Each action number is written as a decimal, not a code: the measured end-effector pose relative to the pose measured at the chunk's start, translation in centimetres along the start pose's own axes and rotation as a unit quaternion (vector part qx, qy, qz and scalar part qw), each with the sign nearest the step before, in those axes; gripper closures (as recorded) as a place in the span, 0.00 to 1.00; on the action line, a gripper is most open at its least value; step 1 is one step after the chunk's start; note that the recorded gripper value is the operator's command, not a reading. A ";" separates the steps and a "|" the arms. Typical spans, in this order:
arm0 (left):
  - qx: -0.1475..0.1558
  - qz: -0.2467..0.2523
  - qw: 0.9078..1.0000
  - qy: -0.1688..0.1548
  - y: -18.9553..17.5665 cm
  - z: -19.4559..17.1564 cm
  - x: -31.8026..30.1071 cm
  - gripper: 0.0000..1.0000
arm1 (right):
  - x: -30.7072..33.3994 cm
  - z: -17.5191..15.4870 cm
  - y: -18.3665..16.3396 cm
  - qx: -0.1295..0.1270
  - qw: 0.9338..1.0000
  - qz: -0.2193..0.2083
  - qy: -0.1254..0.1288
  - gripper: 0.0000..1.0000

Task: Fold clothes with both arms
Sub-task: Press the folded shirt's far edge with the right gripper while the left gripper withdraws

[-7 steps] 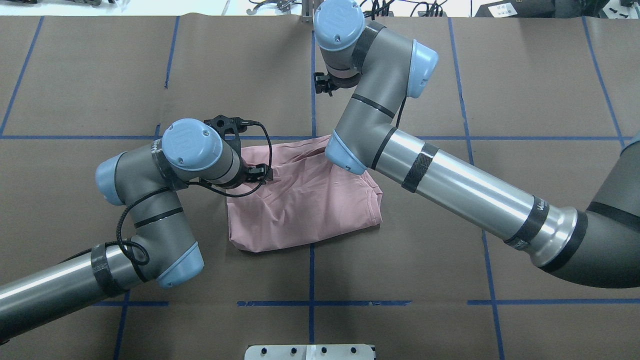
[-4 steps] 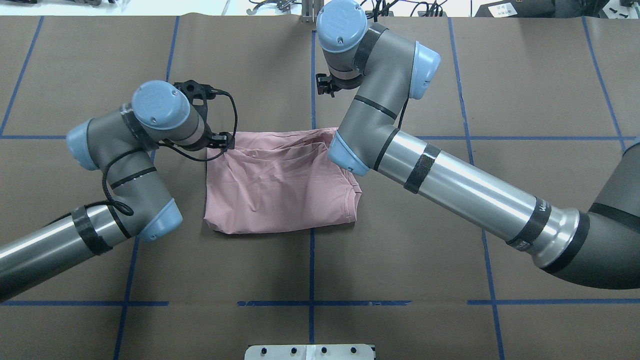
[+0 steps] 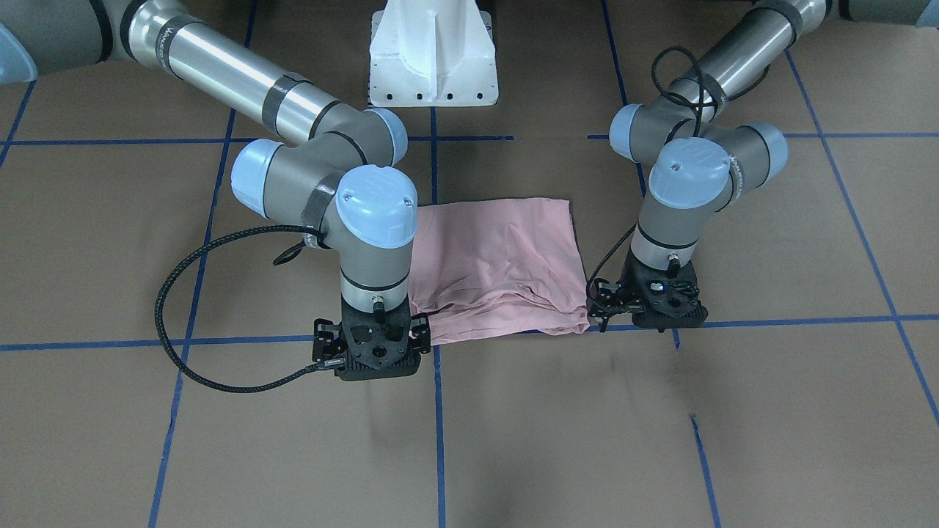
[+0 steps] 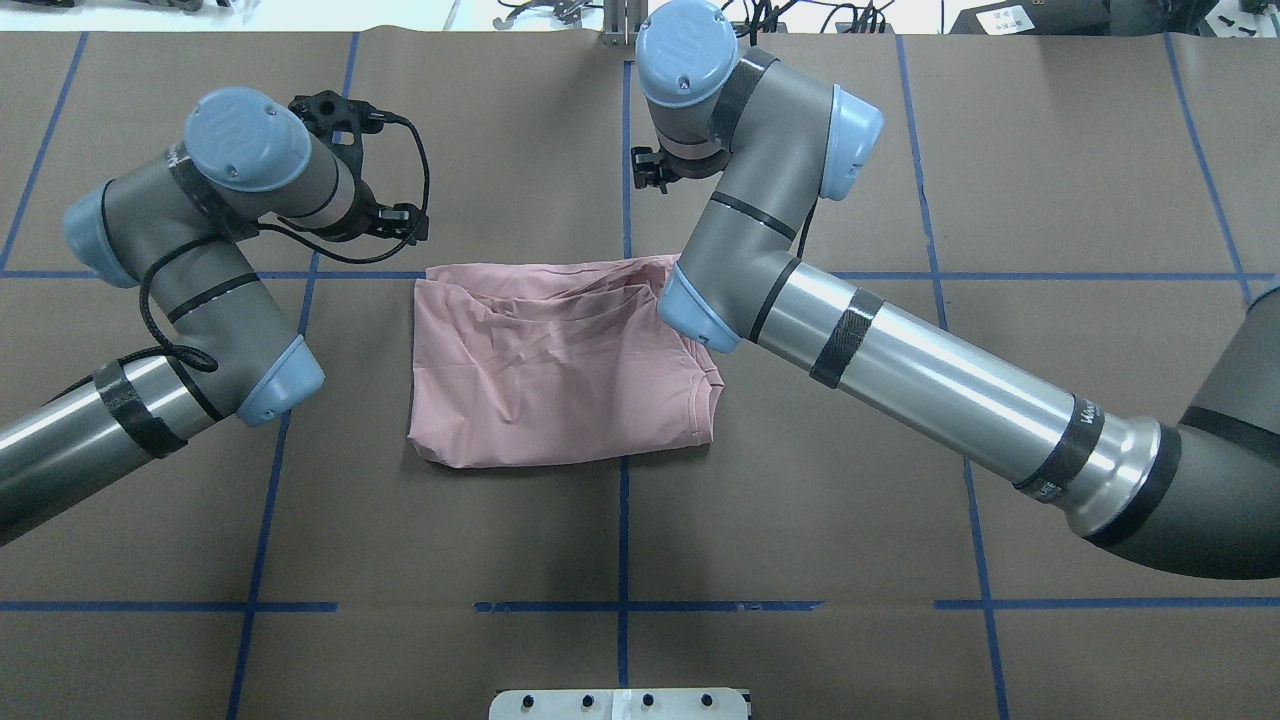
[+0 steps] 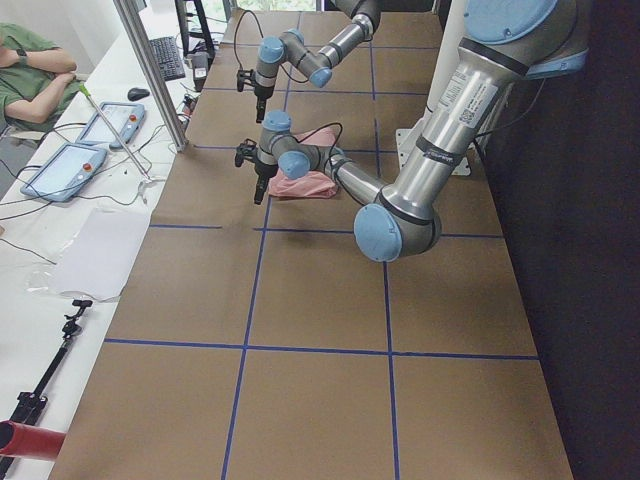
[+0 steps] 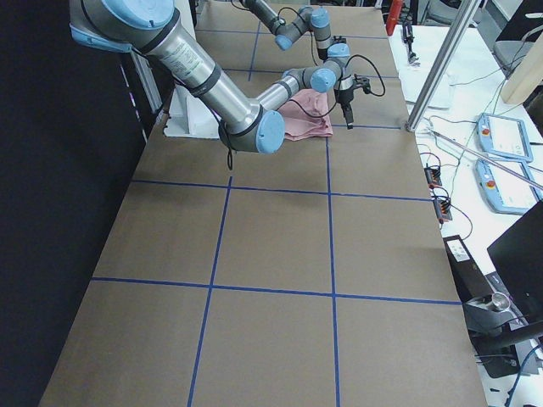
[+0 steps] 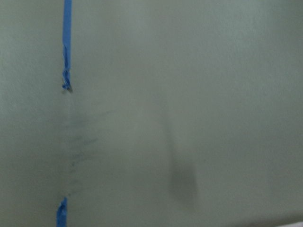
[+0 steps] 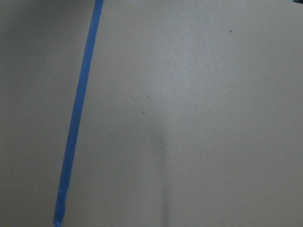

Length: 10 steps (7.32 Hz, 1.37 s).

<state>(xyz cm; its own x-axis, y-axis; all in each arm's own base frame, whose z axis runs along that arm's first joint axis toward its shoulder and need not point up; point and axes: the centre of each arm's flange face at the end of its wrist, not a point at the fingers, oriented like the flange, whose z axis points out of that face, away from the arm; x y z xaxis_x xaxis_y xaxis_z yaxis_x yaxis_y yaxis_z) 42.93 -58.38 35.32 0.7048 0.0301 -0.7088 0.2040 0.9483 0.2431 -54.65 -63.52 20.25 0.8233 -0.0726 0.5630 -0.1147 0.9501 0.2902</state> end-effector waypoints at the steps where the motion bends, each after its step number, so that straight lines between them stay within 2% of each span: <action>1: 0.003 -0.033 0.999 0.023 0.4 -0.2 1.1 0.60 | 0.0 0.0 0.0 0.000 1.000 0.000 0.000 0.00; 3: -0.006 -0.055 0.997 0.044 2.4 0.5 3.0 0.60 | 0.2 0.2 0.1 -0.001 1.000 0.000 0.001 0.00; 7: -0.014 -0.056 0.997 0.047 3.6 0.8 3.3 0.56 | 0.7 0.5 0.4 -0.001 1.000 0.000 0.002 0.00; 10: -0.022 -0.056 0.997 0.051 4.9 1.1 4.3 0.63 | 1.1 0.8 0.8 -0.002 1.000 0.000 0.002 0.00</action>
<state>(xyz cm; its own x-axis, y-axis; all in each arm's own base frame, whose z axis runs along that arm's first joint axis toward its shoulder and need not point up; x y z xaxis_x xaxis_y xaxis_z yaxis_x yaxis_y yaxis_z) 47.71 -53.92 34.24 0.6058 -0.0462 -0.7943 0.2451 0.9606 0.1310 -54.29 -63.07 21.73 0.8256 -0.0716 0.5597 -0.1123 0.9512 0.2873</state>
